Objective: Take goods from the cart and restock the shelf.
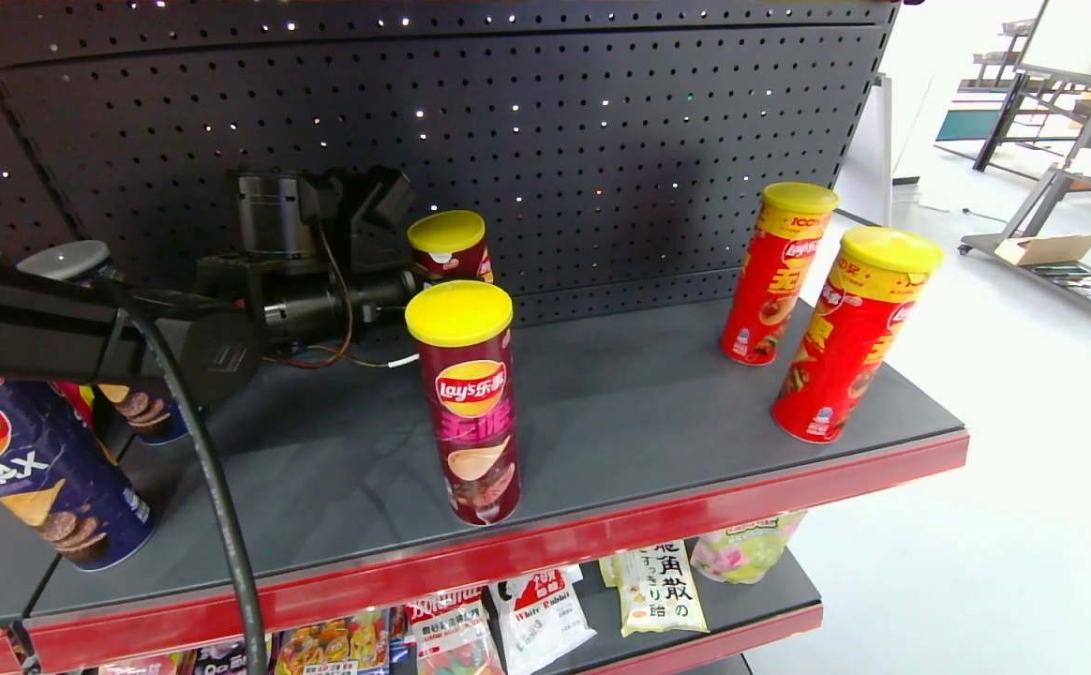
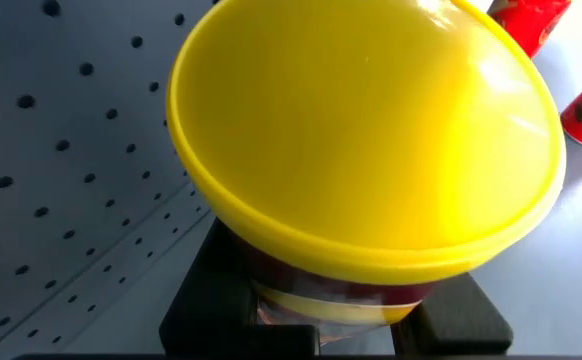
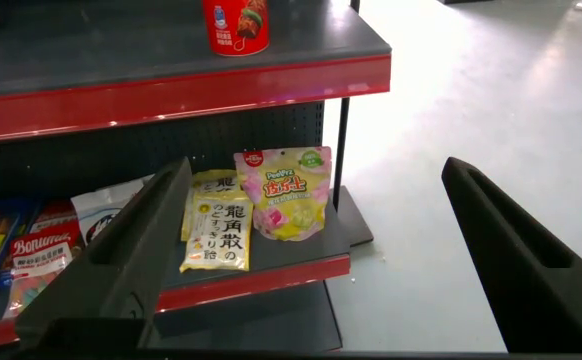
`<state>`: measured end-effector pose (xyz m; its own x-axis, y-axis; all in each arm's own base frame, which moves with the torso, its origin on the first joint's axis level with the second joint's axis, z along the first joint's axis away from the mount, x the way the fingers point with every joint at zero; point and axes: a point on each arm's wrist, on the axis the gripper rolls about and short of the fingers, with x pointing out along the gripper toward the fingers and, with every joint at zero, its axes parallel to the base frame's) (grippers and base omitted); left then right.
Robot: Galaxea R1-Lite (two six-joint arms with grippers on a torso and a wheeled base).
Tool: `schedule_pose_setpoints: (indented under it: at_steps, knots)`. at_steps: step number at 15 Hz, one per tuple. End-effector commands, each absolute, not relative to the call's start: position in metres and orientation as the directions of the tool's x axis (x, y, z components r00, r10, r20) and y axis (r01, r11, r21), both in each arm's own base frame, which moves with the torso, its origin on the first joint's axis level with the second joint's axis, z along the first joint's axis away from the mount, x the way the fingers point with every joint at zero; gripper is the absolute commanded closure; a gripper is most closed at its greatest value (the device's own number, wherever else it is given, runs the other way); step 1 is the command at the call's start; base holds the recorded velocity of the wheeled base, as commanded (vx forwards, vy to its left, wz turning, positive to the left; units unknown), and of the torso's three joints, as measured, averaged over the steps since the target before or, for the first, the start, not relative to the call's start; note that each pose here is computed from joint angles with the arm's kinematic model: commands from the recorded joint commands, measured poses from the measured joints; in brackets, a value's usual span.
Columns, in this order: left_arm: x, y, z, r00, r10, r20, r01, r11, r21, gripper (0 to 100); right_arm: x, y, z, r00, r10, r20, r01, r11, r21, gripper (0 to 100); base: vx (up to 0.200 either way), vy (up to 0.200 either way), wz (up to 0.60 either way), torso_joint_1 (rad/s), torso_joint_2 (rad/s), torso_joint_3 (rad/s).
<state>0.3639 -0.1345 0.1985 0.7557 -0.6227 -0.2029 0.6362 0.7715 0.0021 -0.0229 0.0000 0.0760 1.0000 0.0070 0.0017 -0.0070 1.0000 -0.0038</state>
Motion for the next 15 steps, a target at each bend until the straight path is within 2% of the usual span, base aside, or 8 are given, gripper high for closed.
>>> schedule_pose_setpoints:
  at_steps: [1, 5, 6, 12, 15]
  knots:
    - [0.364, -0.135, 0.197, 0.754, -0.623, -0.209, 0.637, 0.771, 0.001, 100, -0.023, 0.0, 0.076, 1.0, 0.008, -0.002, -0.008, 1.0, -0.005, 0, 0.0, 0.0, 0.0, 0.0, 0.0, 0.0]
    - [0.363, -0.135, 0.192, 0.75, -0.622, -0.224, 0.639, 0.769, 0.004, 100, -0.023, 0.0, 0.076, 1.0, 0.008, 0.0, -0.008, 1.0, -0.005, 0, 0.0, 0.0, 0.0, 0.0, 0.0, 0.0]
    - [0.363, -0.134, 0.191, 0.751, -0.621, -0.224, 0.639, 0.769, 0.013, 0, -0.023, 0.0, 0.076, 1.0, 0.008, 0.0, -0.008, 1.0, -0.005, 0, 0.0, 0.0, 0.0, 0.0, 0.0, 0.0]
    - [0.357, -0.131, 0.196, 0.755, -0.618, -0.22, 0.636, 0.772, 0.015, 0, -0.023, 0.0, 0.076, 1.0, 0.008, -0.002, -0.008, 1.0, -0.005, 0, 0.0, 0.0, 0.0, 0.0, 0.0, 0.0]
    - [0.341, -0.12, 0.196, 0.761, -0.605, -0.236, 0.624, 0.781, 0.011, 0, -0.023, 0.0, 0.076, 1.0, 0.008, 0.0, -0.008, 1.0, -0.005, 0, 0.0, 0.0, 0.0, 0.0, 0.0, 0.0]
